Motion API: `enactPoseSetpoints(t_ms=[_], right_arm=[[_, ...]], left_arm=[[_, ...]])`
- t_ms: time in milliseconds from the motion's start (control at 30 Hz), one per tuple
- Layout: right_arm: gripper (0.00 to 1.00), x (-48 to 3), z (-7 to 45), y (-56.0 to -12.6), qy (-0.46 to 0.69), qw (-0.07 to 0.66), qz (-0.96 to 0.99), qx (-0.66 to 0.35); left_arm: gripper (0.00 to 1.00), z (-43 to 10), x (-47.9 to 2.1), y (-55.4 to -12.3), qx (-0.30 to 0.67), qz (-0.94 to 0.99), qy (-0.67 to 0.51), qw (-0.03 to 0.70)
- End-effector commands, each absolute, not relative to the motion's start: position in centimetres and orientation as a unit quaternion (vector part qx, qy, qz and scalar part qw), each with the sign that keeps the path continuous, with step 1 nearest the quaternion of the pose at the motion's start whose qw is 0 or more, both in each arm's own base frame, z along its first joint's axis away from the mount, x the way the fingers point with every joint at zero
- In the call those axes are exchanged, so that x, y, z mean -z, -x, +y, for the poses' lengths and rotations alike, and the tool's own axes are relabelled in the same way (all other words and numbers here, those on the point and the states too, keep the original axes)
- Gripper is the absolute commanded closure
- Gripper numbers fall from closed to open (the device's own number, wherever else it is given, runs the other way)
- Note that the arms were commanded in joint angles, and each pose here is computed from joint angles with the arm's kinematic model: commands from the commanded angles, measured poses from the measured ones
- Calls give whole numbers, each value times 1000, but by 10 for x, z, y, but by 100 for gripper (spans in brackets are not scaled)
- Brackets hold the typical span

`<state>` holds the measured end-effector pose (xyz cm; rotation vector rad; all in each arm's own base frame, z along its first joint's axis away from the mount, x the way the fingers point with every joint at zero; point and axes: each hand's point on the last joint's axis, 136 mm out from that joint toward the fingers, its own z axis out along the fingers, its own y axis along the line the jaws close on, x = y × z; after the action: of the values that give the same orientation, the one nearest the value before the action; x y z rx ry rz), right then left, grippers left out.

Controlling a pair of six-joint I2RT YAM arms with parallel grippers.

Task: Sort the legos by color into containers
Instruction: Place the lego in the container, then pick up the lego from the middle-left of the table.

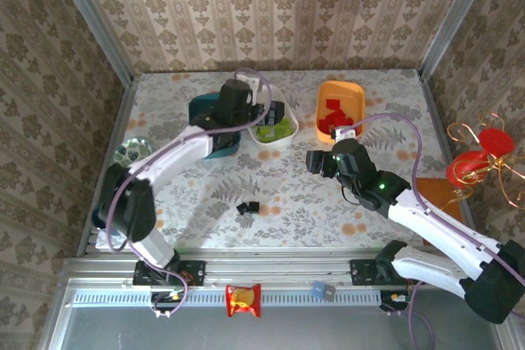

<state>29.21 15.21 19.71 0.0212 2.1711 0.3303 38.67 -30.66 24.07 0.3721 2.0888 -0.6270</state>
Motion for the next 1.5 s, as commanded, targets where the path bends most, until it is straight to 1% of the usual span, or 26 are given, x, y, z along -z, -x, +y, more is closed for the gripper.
enactPoseSetpoints(t_ms=[0, 67, 100, 167, 233, 267, 367, 467, 500, 633, 667, 700, 767, 833, 1067, 1100, 1167, 1233, 1300, 1367, 1467], right_arm=[[18, -187, 159, -293, -9, 440, 886, -146], [18, -182, 160, -293, -7, 434, 889, -146], [18, -180, 160, -293, -7, 432, 890, -146], [18, -176, 161, -293, -5, 429, 891, -146], [18, -173, 161, -293, -7, 428, 892, -147], [18, -173, 162, -294, -7, 428, 892, -147], [18, -172, 164, -295, -6, 428, 892, -147], [18, -173, 165, -298, -6, 429, 891, -148], [18, -173, 165, -298, -7, 429, 891, -149], [18, -176, 166, -297, -6, 428, 891, -150], [18, -177, 165, -297, -7, 429, 891, -150], [18, -178, 164, -296, -6, 429, 891, -147], [18, -180, 161, -295, -7, 433, 890, -144], [18, -181, 158, -294, -9, 436, 889, -141], [18, -183, 155, -293, -10, 441, 887, -135], [18, -183, 155, -294, -10, 441, 887, -134], [18, -184, 155, -294, -10, 441, 887, -135], [18, -184, 155, -294, -10, 440, 888, -135], [18, -184, 155, -294, -10, 440, 888, -135], [18, -184, 155, -294, -10, 441, 887, -134], [18, -185, 155, -294, -11, 443, 886, -136]], left_arm=[[0, -302, -215, -340, 255, 855, -166, 420], [1, -290, -192, -306, 231, 869, -184, 398], [3, -281, -178, -289, 215, 878, -189, 383], [11, -259, -145, -258, 191, 900, -190, 343], [22, -236, -114, -227, 177, 920, -182, 300], [24, -229, -105, -215, 178, 926, -178, 283], [24, -209, -79, -181, 177, 938, -174, 242], [22, -204, -64, -168, 183, 943, -174, 219], [23, -205, -62, -167, 183, 943, -176, 216], [38, -206, -54, -173, 163, 945, -189, 214], [39, -206, -52, -175, 155, 946, -192, 212], [38, -207, -50, -177, 149, 946, -196, 210], [34, -207, -44, -179, 138, 948, -205, 203], [33, -211, -39, -179, 140, 948, -209, 195], [43, -228, -36, -191, 166, 937, -224, 210], [45, -231, -36, -193, 173, 935, -224, 212], [54, -234, -36, -196, 177, 934, -226, 212], [66, -235, -38, -197, 178, 934, -226, 213], [74, -236, -44, -199, 181, 933, -223, 219], [76, -236, -56, -203, 183, 929, -219, 235], [78, -219, -91, -231, 159, 926, -185, 287]])
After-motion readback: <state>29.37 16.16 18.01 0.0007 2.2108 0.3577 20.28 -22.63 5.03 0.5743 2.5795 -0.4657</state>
